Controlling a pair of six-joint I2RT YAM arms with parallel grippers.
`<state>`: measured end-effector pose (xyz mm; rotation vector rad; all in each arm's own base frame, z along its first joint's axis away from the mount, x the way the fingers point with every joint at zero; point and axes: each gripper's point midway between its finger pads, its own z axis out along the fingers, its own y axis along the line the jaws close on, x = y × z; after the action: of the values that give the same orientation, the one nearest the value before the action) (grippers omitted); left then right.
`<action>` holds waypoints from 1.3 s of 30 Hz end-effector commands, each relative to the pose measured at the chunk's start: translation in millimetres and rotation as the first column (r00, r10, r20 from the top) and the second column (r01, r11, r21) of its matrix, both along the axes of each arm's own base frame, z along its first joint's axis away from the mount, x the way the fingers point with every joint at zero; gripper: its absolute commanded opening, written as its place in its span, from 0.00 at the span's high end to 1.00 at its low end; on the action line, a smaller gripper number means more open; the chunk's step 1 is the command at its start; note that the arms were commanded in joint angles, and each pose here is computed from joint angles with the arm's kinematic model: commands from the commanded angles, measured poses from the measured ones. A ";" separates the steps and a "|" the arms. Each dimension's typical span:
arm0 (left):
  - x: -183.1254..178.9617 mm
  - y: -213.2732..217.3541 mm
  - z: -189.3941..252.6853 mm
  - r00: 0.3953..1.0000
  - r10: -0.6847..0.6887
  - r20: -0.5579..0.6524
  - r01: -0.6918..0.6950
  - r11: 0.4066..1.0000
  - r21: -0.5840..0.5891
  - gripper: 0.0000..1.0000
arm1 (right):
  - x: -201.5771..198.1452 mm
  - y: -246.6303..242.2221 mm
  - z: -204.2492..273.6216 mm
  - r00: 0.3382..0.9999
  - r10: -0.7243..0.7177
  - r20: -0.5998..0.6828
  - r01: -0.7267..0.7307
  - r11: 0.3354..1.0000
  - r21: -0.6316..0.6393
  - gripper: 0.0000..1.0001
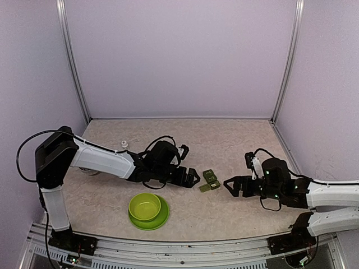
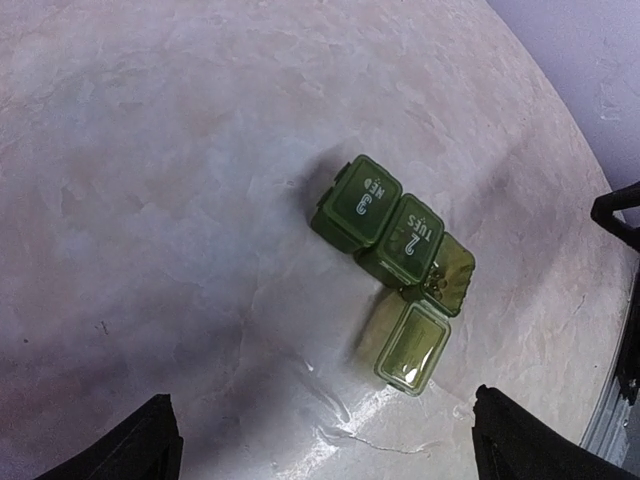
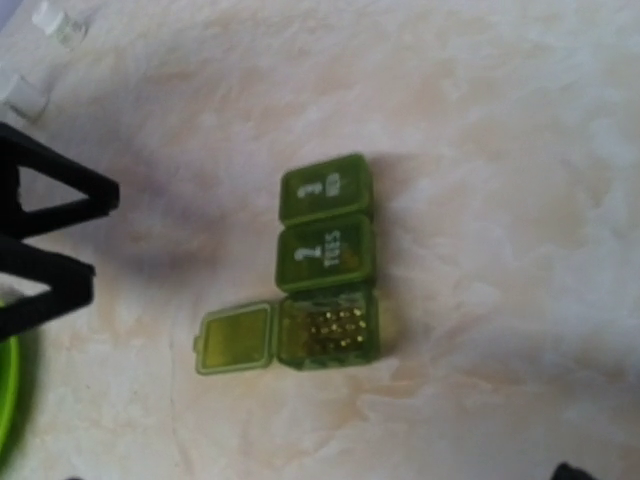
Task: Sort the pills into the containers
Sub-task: Adjust the pill container at the center of the board.
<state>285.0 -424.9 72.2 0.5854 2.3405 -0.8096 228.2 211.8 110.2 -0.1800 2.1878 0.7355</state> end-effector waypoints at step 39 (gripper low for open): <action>4.0 63.6 56.5 0.983 0.171 0.062 -0.161 0.976 -0.145 0.01 | 14.6 166.7 -59.6 0.910 0.408 -0.076 -0.406 0.913 0.042 0.00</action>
<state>278.4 -372.3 105.8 0.4040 2.2762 -0.8373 242.0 356.7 45.4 -0.5775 2.2922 0.9690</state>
